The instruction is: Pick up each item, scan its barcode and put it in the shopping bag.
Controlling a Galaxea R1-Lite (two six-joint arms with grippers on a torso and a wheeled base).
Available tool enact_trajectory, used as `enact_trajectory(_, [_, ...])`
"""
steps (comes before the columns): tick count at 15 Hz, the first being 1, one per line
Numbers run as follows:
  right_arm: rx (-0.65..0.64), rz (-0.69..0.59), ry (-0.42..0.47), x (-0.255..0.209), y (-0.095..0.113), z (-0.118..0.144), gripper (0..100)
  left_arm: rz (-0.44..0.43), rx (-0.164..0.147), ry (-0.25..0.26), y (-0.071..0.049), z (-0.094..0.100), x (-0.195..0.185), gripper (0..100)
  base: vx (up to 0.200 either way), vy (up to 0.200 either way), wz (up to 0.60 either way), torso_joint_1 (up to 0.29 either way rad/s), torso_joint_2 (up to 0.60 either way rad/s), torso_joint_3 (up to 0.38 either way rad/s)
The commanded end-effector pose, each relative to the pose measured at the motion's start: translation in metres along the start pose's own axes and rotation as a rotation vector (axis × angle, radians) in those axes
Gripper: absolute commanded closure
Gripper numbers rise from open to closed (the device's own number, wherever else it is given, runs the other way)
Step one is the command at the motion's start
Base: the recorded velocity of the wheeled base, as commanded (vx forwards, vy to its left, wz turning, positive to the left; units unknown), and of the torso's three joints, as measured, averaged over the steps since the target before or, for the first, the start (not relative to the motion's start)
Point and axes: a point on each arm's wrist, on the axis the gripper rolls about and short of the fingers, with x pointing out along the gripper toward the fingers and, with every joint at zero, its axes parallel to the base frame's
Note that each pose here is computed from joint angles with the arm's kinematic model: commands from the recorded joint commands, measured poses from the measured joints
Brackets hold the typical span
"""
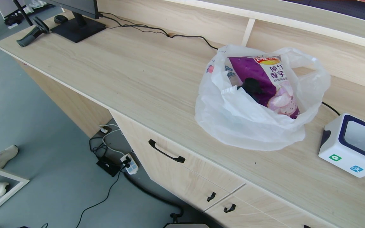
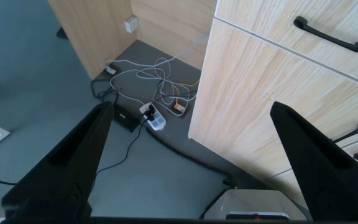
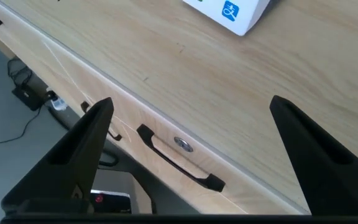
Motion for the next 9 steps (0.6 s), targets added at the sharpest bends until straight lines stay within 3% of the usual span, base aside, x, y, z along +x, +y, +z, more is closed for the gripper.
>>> enact_trajectory(1, [0.023,-0.005,0.016,0.0003,-0.0001,-0.0013,0,0.000,-0.002,-0.001,0.0000,0.0003,0.0001,0,0.000,0.000,0.00,0.000,0.00,0.000])
enact_trajectory(6, [0.086,-0.018,0.011,0.0003,-0.0005,-0.0007,0,0.000,0.001,0.001,0.0000,0.0001,0.0001,0,0.000,0.000,0.00,0.000,0.00,0.000])
enact_trajectory(8, [0.091,-0.147,0.011,0.0000,-0.0034,-0.0005,0,0.000,0.001,0.001,0.0000,0.0001,0.0001,0,0.000,0.000,0.00,0.000,0.00,0.000])
enact_trajectory(9, [0.090,-0.147,0.011,0.0000,-0.0034,-0.0005,0,0.000,-0.001,0.001,0.0000,0.0001,0.0001,0,0.000,0.000,0.00,0.000,0.00,0.000])
